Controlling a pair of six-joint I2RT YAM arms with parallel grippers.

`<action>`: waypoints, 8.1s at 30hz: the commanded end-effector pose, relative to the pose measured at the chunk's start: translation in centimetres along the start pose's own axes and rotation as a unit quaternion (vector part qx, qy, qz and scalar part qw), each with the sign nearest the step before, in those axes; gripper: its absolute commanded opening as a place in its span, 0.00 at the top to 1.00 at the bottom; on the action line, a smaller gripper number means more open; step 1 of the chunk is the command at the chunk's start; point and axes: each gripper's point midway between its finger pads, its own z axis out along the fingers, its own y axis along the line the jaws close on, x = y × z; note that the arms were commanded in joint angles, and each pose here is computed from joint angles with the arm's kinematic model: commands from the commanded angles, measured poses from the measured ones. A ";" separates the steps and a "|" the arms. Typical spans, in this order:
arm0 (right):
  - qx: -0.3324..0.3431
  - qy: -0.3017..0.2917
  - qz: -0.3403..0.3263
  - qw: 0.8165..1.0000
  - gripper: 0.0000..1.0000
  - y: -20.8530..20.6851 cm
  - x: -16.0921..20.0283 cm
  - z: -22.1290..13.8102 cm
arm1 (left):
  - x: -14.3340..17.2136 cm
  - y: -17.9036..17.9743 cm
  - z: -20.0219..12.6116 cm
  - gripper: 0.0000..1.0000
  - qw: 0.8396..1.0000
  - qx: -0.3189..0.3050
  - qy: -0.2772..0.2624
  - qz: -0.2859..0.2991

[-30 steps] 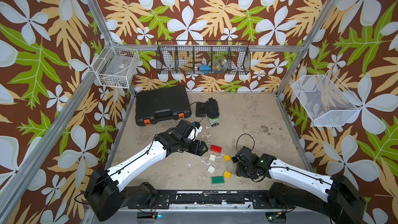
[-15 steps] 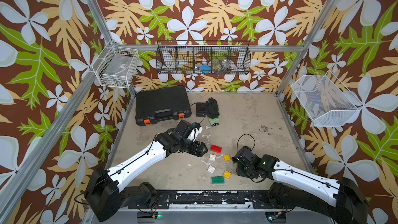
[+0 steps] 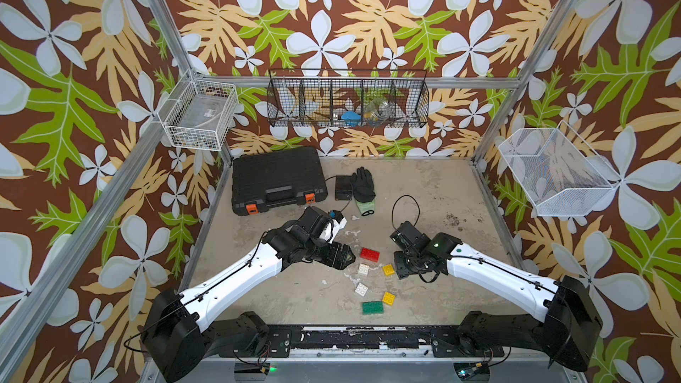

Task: Assemble a giraffe with lego
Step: Assemble the lego brick with the lego brick, then pick up the lego brick from the center of the board, then assemble the lego brick with the lego brick.

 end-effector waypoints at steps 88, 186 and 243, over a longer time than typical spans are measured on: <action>-0.120 -0.099 0.112 0.981 0.00 -0.9 -2.3 -5.7 | 7.7 -3.9 3.7 0.00 0.990 -0.070 0.007 -0.119; -0.133 -0.162 0.109 0.972 0.00 -6.7 -2.0 -8.7 | 11.1 -5.3 11.8 0.56 0.952 -0.291 0.084 -0.034; -0.098 -0.133 0.100 0.981 0.00 -7.6 -5.9 -8.2 | -0.9 4.6 9.1 0.53 0.949 -0.201 0.185 0.159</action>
